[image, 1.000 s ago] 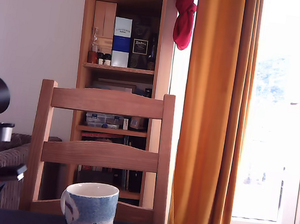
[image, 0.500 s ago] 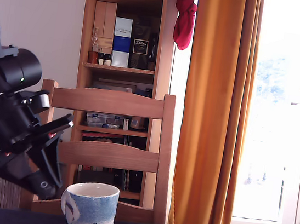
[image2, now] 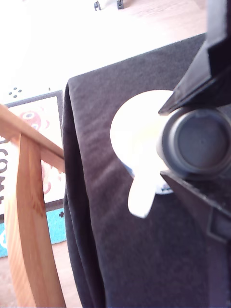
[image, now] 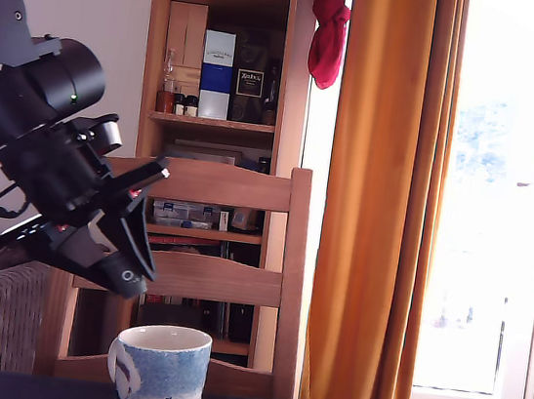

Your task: Pick the grey coffee capsule and place it inside the blue coffee cup

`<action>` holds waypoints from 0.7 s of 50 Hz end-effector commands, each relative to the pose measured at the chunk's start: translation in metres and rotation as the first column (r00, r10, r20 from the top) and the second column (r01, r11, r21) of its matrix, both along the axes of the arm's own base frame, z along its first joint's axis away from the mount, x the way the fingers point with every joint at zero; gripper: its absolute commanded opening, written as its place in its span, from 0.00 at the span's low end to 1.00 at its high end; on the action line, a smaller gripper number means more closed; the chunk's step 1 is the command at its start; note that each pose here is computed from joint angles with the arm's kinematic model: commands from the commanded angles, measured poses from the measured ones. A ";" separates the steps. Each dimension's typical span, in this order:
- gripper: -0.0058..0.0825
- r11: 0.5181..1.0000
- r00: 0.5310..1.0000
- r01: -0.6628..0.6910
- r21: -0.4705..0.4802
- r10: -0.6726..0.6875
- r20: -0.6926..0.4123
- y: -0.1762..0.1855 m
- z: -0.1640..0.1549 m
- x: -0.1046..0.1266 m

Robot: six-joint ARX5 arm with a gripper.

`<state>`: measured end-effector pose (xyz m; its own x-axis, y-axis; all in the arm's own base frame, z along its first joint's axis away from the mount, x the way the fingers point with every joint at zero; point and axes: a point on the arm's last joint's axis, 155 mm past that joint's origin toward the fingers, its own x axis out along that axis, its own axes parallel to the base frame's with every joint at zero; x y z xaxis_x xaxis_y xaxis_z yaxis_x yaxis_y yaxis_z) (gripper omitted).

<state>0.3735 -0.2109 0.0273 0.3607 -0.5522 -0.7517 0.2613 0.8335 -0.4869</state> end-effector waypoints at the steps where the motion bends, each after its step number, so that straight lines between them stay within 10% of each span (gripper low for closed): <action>1: 0.29 1.000 1.000 0.015 0.006 -0.015 0.018 -0.009 0.001 -0.001; 27: 0.31 0.994 1.000 0.021 0.103 -0.023 0.021 -0.016 -0.010 -0.012; 35: 0.57 0.994 1.000 0.026 0.110 -0.027 0.013 -0.016 -0.011 -0.014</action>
